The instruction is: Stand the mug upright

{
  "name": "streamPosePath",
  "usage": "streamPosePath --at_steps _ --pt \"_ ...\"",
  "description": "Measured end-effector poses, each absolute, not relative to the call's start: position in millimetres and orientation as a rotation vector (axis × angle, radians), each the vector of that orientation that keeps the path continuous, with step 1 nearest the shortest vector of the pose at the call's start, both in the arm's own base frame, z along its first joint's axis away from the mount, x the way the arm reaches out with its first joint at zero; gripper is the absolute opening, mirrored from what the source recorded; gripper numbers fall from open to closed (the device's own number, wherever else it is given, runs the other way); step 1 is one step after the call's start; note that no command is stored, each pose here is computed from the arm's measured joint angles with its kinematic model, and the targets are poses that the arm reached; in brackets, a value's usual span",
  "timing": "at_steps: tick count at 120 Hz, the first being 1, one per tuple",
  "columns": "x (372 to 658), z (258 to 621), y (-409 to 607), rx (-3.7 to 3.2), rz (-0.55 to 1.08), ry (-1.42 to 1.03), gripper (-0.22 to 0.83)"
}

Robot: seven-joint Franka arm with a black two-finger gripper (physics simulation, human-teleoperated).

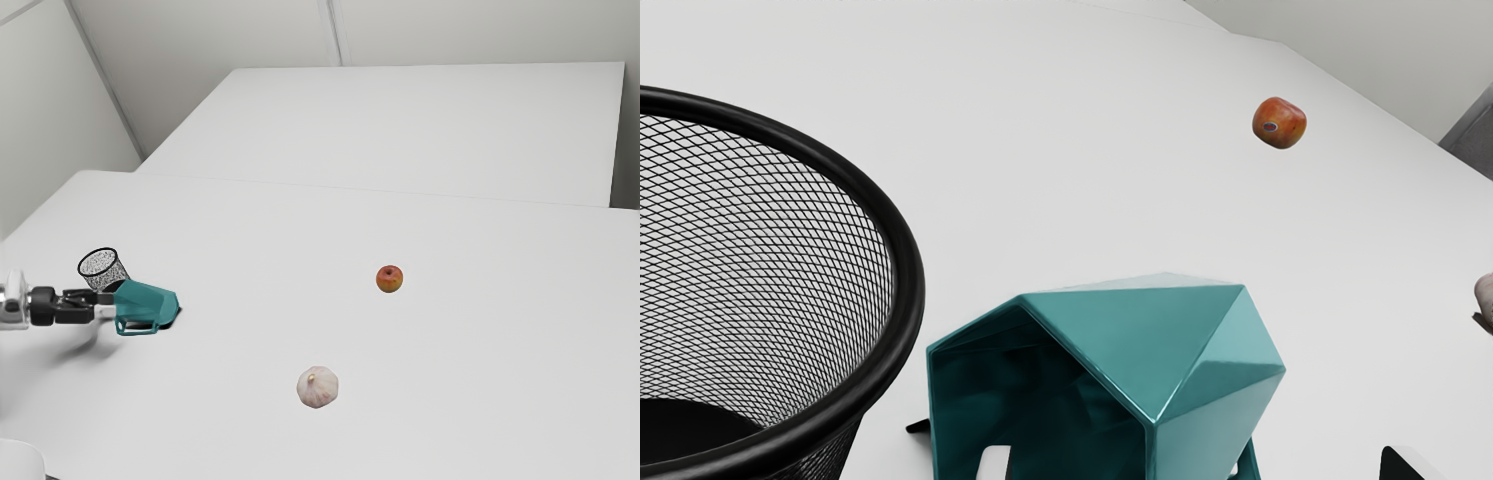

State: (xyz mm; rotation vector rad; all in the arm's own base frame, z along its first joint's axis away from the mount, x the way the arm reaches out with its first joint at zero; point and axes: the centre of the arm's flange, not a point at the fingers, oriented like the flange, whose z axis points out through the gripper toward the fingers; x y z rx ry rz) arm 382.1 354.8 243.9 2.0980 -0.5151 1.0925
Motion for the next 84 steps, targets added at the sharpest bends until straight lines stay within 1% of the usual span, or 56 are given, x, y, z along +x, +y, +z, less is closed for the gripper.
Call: streamPosePath --at_steps 36,84 --pt "389.0 242.6 346.8 2.066 1.088 -0.535 0.6" --pt "390.3 239.4 345.3 2.063 1.089 -0.537 0.33"
